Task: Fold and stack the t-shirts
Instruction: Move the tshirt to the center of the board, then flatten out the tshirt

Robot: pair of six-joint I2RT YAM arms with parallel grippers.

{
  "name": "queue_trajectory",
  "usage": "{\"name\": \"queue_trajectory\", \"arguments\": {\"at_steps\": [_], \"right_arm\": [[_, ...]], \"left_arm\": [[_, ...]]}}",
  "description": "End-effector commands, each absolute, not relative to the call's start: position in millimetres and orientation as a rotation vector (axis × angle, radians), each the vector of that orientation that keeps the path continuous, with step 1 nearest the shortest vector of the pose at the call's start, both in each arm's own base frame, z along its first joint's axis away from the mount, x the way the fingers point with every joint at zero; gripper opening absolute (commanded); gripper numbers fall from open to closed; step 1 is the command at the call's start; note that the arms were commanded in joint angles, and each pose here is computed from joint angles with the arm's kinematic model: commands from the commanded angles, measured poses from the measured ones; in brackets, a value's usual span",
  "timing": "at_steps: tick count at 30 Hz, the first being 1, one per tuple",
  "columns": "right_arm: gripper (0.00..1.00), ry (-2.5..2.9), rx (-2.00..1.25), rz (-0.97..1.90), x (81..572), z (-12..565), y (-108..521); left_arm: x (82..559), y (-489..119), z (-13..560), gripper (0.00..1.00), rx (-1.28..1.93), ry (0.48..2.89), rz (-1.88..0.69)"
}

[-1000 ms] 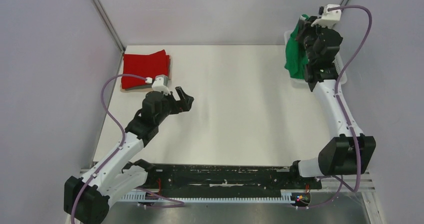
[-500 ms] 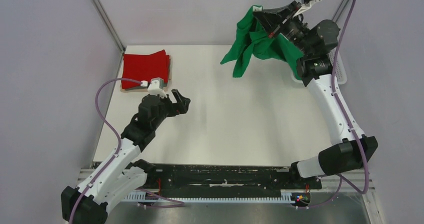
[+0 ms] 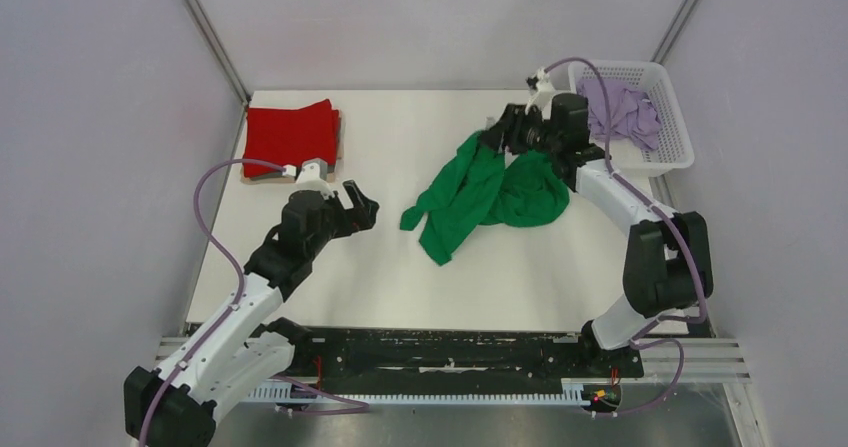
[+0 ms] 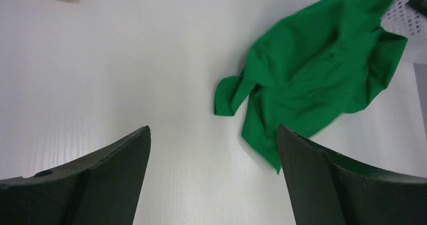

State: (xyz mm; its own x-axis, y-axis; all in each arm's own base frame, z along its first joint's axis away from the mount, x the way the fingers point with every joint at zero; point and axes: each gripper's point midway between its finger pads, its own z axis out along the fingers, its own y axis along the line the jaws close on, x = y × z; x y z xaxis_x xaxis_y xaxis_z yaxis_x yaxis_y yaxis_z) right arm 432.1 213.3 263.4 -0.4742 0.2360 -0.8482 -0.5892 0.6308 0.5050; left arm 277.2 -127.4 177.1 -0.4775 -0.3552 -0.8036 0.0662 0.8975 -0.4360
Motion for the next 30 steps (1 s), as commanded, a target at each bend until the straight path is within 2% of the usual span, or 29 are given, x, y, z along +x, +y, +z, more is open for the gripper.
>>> {"name": "queue_trajectory", "arguments": {"at_steps": [1, 5, 10, 15, 22, 26, 30], "right_arm": [[0.69, 2.125, -0.183, 0.513, 428.4, 165.8, 145.5], [0.98, 2.095, -0.126, 0.348, 412.6, 172.6, 115.8], [0.98, 2.056, 0.019, 0.204, 357.2, 157.1, 92.0], [0.98, 2.108, -0.071, 0.347, 301.3, 116.9, 138.8], [0.98, 2.101, -0.35, 0.423, 269.3, 99.5, 220.4], [0.98, 2.078, -0.525, 0.383, 264.8, 101.3, 258.5], [0.98, 2.084, -0.636, 0.419, 253.8, 88.4, 291.7]], "left_arm": [[281.9, -128.2, 181.7, 1.0, -0.267, 2.032, -0.507], [285.1, -146.3, 175.7, 1.0, -0.224, 2.071, -0.585], [292.7, -177.8, 154.3, 1.0, -0.174, 2.155, -0.718], [303.7, -214.0, 132.6, 1.0, -0.011, 2.251, -0.804], [327.7, -240.9, 95.6, 0.99, 0.055, 2.364, -0.815], [339.3, -253.1, 80.0, 0.9, 0.077, 2.388, -0.843], [354.0, -259.6, 69.8, 0.7, 0.092, 2.394, -0.829]]}}
